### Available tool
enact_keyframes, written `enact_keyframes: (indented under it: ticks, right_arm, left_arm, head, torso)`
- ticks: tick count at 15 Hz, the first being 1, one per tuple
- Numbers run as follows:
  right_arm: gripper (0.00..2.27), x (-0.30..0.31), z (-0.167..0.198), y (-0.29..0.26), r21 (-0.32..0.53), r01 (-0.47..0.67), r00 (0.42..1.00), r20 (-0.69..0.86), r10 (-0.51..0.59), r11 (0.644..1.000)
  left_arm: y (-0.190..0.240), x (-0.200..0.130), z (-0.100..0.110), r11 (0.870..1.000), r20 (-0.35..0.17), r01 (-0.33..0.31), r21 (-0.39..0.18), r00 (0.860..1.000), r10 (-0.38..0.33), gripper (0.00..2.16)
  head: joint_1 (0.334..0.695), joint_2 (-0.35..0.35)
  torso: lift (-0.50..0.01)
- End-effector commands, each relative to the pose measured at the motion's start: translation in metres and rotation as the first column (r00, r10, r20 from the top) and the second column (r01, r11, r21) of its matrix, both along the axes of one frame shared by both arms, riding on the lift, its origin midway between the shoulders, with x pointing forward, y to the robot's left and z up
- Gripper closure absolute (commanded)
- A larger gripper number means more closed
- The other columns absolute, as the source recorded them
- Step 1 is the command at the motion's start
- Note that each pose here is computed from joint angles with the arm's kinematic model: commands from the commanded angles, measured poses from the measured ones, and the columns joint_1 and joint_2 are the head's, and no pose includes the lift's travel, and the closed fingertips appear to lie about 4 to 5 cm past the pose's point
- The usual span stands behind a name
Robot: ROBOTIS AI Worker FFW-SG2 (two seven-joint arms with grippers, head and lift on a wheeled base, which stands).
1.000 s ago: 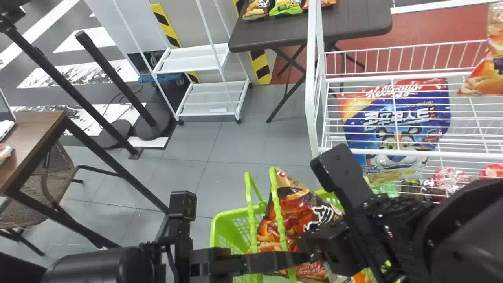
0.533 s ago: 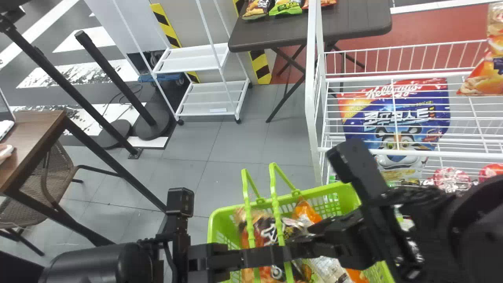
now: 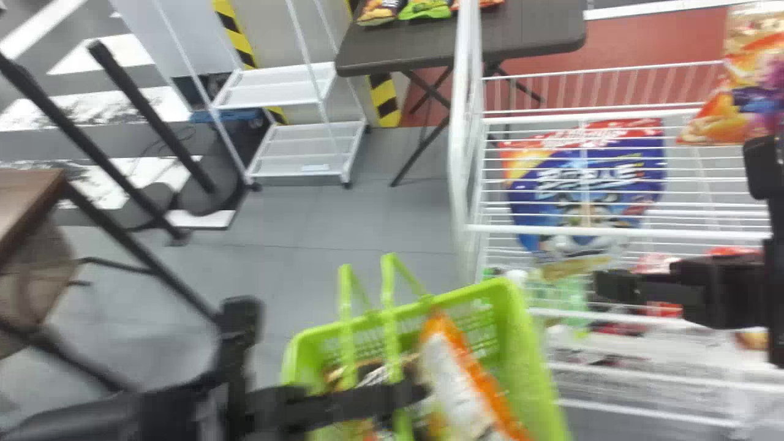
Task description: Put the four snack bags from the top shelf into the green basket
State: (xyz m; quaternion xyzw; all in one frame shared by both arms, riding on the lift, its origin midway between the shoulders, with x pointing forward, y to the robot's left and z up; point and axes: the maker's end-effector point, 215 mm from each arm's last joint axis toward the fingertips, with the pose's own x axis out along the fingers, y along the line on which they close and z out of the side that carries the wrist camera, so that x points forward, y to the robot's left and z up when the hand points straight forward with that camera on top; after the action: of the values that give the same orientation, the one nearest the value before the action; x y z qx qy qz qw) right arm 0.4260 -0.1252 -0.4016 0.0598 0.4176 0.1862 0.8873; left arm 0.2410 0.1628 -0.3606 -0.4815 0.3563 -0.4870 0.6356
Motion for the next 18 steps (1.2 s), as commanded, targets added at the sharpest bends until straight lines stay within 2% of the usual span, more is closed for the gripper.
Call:
enact_keyframes:
  ticks: [1, 2, 3, 4, 7, 11, 13, 14, 16, 18]
  right_arm:
    - [0.06, 0.069, -0.003, -0.064, -0.057, 0.145, 0.984, 0.109, -0.138, 0.988]
    - [0.06, 0.096, 0.001, -0.082, -0.054, 0.182, 0.971, 0.167, -0.171, 0.982]
    - [0.06, 0.133, 0.017, -0.101, -0.047, 0.221, 0.936, 0.292, -0.198, 0.974]
    - [0.06, 0.163, 0.028, -0.114, -0.056, 0.242, 0.905, 0.372, -0.205, 0.969]
    - [0.06, 0.213, 0.025, -0.151, -0.079, 0.3, 0.87, 0.431, -0.238, 0.951]
    - [0.07, 0.256, 0.024, -0.181, -0.107, 0.346, 0.827, 0.504, -0.249, 0.932]
    - [0.09, 0.267, 0.013, -0.182, -0.133, 0.34, 0.844, 0.479, -0.24, 0.931]
    - [0.2, 0.27, 0.01, -0.179, -0.139, 0.335, 0.851, 0.47, -0.235, 0.932]
    - [0.77, 0.276, 0.009, -0.181, -0.155, 0.333, 0.857, 0.461, -0.23, 0.93]
    - [1.86, 0.276, 0.007, -0.179, -0.156, 0.331, 0.862, 0.451, -0.231, 0.931]
  left_arm:
    - [0.0, -0.003, 0.001, 1.0, -0.004, 0.001, -0.009, 1.0, -0.001, 2.15]
    - [0.001, -0.005, -0.001, 1.0, -0.01, -0.001, -0.009, 1.0, 0.001, 2.15]
    - [0.002, -0.007, -0.002, 1.0, -0.012, -0.004, -0.007, 1.0, 0.004, 2.15]
    - [0.003, -0.007, -0.003, 1.0, -0.014, -0.008, -0.005, 1.0, 0.008, 2.15]
    - [0.005, -0.009, -0.005, 1.0, -0.023, -0.016, -0.003, 1.0, 0.015, 2.15]
    - [0.01, -0.012, -0.01, 1.0, -0.031, -0.03, 0.001, 0.999, 0.03, 2.15]
    - [0.012, -0.011, -0.011, 0.999, -0.033, -0.034, 0.002, 0.999, 0.034, 2.15]
    - [0.011, -0.011, -0.011, 0.999, -0.032, -0.033, 0.001, 0.999, 0.033, 2.15]
    - [0.013, -0.011, -0.013, 0.999, -0.031, -0.036, 0.002, 0.999, 0.036, 2.15]
    - [0.014, -0.01, -0.013, 0.999, -0.032, -0.04, 0.002, 0.999, 0.041, 2.15]
  head:
    - [0.695, 0.092]
    - [0.695, 0.05]
    - [0.695, -0.02]
    - [0.695, -0.045]
    - [0.695, -0.108]
    - [0.695, -0.141]
    - [0.695, -0.159]
    - [0.695, -0.161]
    - [0.695, -0.158]
    - [0.695, -0.155]
  torso:
    - [0.0]
    - [0.0]
    - [0.0]
    - [0.0]
    - [0.0]
    - [0.0]
    - [0.0]
    - [0.0]
    - [0.0]
    - [0.0]
